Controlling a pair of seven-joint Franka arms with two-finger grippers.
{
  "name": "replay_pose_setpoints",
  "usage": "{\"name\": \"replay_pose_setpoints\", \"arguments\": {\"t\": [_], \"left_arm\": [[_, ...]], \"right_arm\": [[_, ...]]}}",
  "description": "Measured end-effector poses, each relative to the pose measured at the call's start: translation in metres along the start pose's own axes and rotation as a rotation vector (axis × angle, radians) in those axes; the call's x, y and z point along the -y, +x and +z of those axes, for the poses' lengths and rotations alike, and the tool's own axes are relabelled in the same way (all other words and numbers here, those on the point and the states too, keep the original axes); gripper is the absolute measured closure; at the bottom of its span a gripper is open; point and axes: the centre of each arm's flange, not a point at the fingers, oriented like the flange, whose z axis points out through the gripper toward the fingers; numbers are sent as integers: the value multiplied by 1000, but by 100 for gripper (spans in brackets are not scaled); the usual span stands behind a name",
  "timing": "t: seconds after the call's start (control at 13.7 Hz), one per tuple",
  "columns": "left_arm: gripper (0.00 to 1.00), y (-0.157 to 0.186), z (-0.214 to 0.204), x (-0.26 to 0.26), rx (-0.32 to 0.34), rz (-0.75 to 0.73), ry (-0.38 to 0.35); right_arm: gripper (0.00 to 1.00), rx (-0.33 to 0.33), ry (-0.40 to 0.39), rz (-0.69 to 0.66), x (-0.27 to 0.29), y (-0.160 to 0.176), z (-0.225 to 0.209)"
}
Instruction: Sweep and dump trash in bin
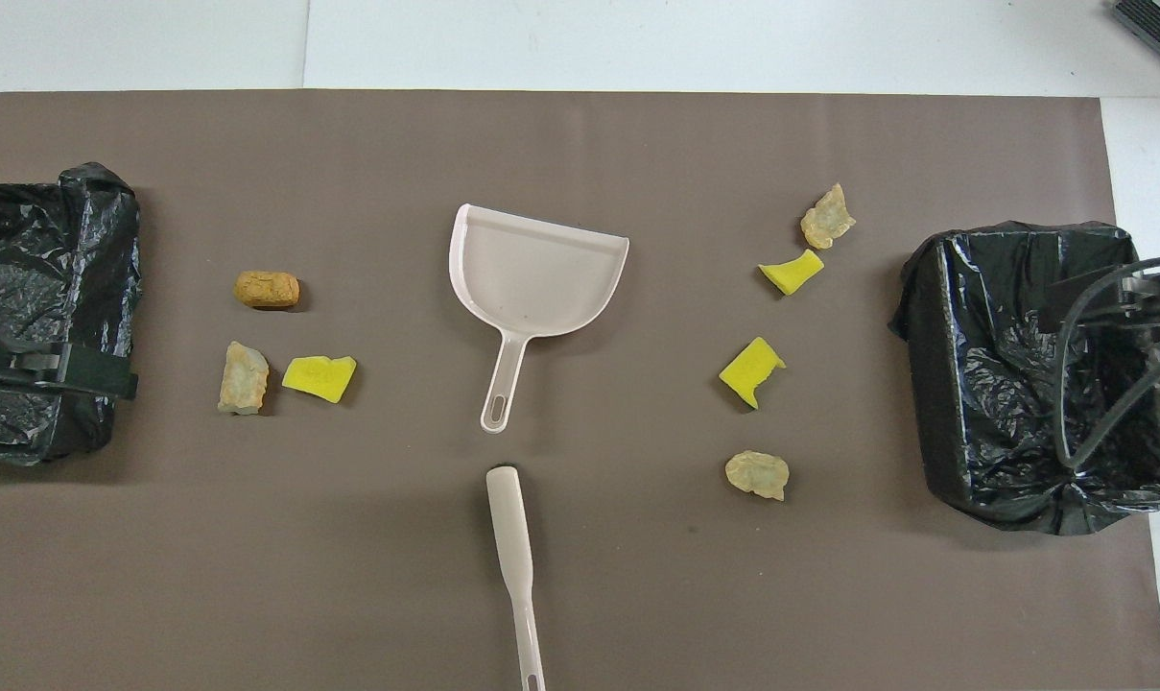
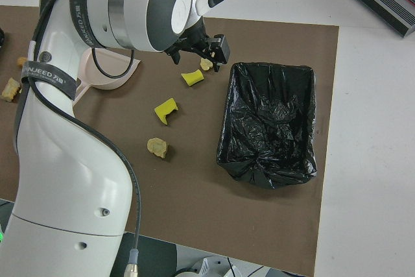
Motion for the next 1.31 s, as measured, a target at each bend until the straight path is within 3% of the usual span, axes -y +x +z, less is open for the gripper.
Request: {"name": "replay_pose_setpoints", "arguments": {"t": [0.51,1.31], "left_arm": [[0,3,29,-27,29,27,3],[0,0,44,-44,50,-17,8]], "right_arm": [[0,9,-2,-37,21,9,17],[0,11,-2,-125,115,54,102]]}}
